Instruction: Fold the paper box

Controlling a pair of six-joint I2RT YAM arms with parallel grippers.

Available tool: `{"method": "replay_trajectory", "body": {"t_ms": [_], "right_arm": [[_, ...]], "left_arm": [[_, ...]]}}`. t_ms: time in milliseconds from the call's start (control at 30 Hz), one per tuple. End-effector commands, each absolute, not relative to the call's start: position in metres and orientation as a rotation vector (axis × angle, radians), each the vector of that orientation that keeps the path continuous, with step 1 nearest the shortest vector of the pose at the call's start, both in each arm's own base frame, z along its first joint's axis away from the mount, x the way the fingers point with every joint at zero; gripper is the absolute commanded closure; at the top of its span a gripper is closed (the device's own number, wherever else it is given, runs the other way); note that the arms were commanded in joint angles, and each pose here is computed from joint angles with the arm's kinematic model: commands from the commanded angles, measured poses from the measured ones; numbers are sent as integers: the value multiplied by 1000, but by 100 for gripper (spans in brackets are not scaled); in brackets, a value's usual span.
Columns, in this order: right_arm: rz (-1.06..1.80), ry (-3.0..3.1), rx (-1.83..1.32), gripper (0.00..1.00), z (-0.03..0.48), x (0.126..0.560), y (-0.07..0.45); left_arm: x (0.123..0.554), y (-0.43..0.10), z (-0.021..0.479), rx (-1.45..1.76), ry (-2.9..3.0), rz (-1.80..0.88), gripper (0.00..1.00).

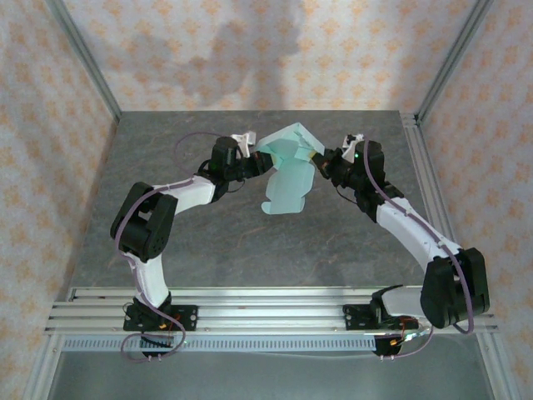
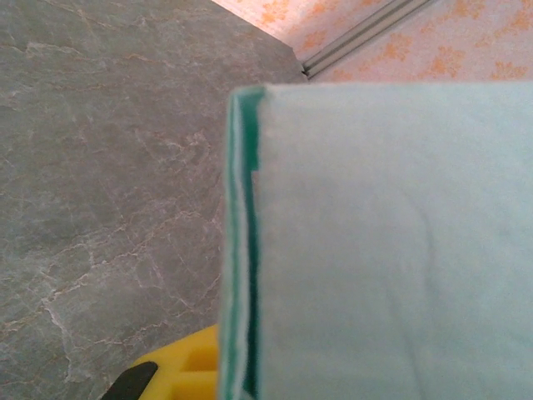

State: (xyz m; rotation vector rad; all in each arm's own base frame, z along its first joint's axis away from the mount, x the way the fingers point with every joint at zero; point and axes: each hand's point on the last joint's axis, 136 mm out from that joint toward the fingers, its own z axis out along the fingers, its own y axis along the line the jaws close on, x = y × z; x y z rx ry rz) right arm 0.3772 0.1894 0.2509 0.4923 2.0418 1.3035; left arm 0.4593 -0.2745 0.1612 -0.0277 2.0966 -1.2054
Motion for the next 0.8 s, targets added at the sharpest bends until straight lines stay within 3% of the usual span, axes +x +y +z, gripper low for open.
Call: {"method": "replay_trajectory", "body": {"t_ms": [0,67,167,300,533,767], "right_arm": [[1311,2044,446,100,258,377,195],[1311,2044,446,100,258,376,195],[1316,2037,452,74,259,376,195],[1311,2023,456,72,261,376,192],[1199,1964,446,46,275,367,167],[993,1987,378,43,305,357,151]], "left_arm": [[459,-283,200,49,2003,-1226,100],[459,-283,199,50,2004,-1225,100],[459,-283,198,48,2003,-1224,100],[460,-281,197,32,2003,-1212,100],[475,-242,184,-210,2032,-987,100],[484,-206,181,-366,1990,-754,100]]}}
